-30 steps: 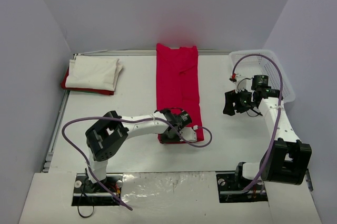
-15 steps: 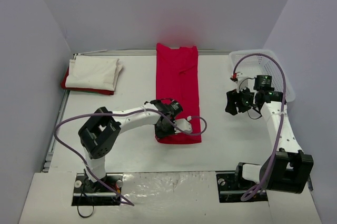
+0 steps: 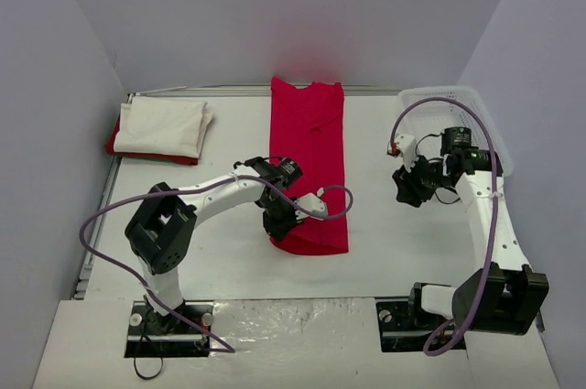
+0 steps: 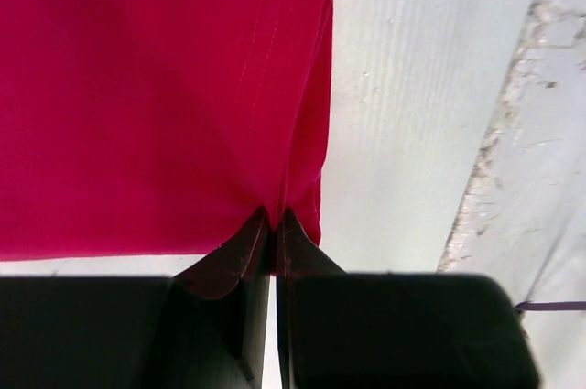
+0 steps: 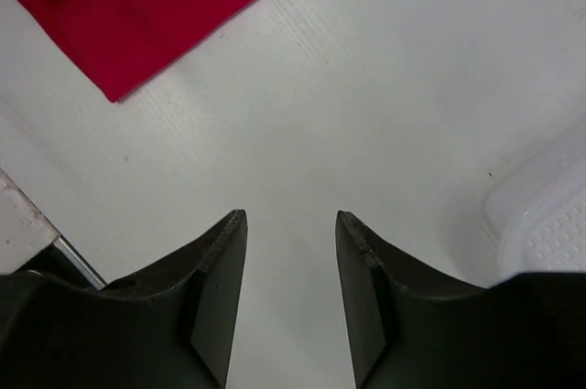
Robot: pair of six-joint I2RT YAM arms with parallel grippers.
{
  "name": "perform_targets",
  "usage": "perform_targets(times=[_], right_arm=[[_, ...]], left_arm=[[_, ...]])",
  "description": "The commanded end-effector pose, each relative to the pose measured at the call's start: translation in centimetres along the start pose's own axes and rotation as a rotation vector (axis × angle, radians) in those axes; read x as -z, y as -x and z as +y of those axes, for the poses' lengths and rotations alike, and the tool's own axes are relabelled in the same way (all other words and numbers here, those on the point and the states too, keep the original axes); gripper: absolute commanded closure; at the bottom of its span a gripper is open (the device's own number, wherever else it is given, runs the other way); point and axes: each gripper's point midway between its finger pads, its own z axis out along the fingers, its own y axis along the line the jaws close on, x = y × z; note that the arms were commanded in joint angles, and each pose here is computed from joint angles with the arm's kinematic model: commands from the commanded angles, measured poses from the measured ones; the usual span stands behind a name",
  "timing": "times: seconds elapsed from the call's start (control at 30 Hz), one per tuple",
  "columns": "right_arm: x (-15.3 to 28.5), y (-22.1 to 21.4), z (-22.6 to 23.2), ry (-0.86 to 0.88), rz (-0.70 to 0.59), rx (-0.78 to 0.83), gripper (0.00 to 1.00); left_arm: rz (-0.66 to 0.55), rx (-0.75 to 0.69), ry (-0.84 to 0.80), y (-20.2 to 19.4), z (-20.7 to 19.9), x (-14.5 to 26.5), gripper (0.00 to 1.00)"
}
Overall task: Fold and stack the t-shirts
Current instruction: Grab the bottom of the folded rectangular tshirt with both arms
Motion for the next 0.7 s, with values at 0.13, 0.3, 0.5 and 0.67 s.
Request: perform_targets(times=[0.13, 0.3, 0.5, 0.67], right_arm=[[-0.7, 0.2, 4.8, 0.145, -0.057, 0.344, 0.58], [-3.5, 0.2, 8.7, 0.262, -0.033, 0.481, 0.63], [-6.6, -0.5, 13.3, 0.399, 0.063, 0.542, 0.55], [-9.0, -0.5, 15.0, 0.351, 0.101, 0.58, 0.52]], left_arm=[[-0.146, 0.079, -0.188, 0.8, -1.0, 2.1, 0.98], [-0.131, 0.105, -0.232, 0.4, -0.7, 1.2, 0.98], [-0.128, 0.128, -0.296, 0.5, -0.7, 0.6, 0.98], [-0.148, 0.158, -0.312, 0.1, -0.2, 0.8, 0.98]])
